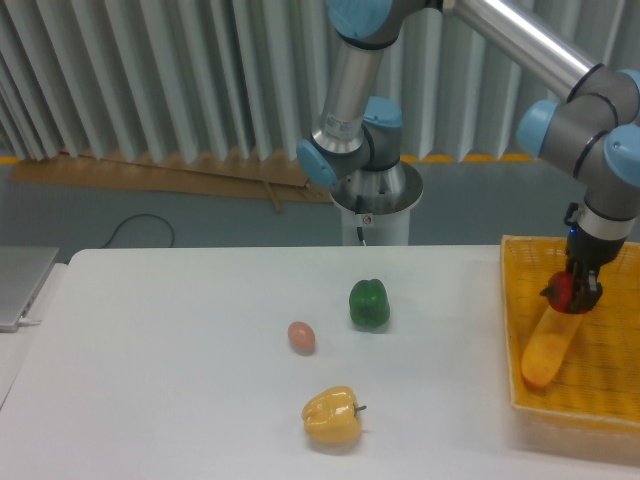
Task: Place the red peppers in a basket
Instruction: 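Release the red pepper into the basket and raise the gripper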
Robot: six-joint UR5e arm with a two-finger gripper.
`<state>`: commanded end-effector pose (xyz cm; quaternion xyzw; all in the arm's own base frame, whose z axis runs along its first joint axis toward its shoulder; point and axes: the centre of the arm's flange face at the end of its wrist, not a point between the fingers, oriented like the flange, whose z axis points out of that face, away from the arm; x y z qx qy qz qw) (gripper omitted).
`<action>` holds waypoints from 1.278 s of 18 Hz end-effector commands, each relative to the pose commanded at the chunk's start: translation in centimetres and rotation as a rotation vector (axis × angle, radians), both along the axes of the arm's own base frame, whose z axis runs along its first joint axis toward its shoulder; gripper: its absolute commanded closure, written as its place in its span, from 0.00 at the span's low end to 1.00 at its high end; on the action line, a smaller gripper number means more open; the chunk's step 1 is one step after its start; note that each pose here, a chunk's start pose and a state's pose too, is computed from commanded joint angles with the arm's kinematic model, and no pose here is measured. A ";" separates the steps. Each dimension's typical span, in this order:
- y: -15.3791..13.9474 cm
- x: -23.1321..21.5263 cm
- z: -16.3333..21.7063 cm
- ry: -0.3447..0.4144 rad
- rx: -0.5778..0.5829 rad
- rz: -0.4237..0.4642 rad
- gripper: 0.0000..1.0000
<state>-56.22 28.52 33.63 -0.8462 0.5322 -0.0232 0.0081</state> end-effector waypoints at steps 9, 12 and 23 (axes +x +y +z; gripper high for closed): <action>3.2 2.3 2.2 0.029 0.025 0.065 0.00; 5.1 4.5 4.6 0.064 0.041 0.059 0.00; 13.5 13.5 7.6 0.080 0.045 0.126 0.00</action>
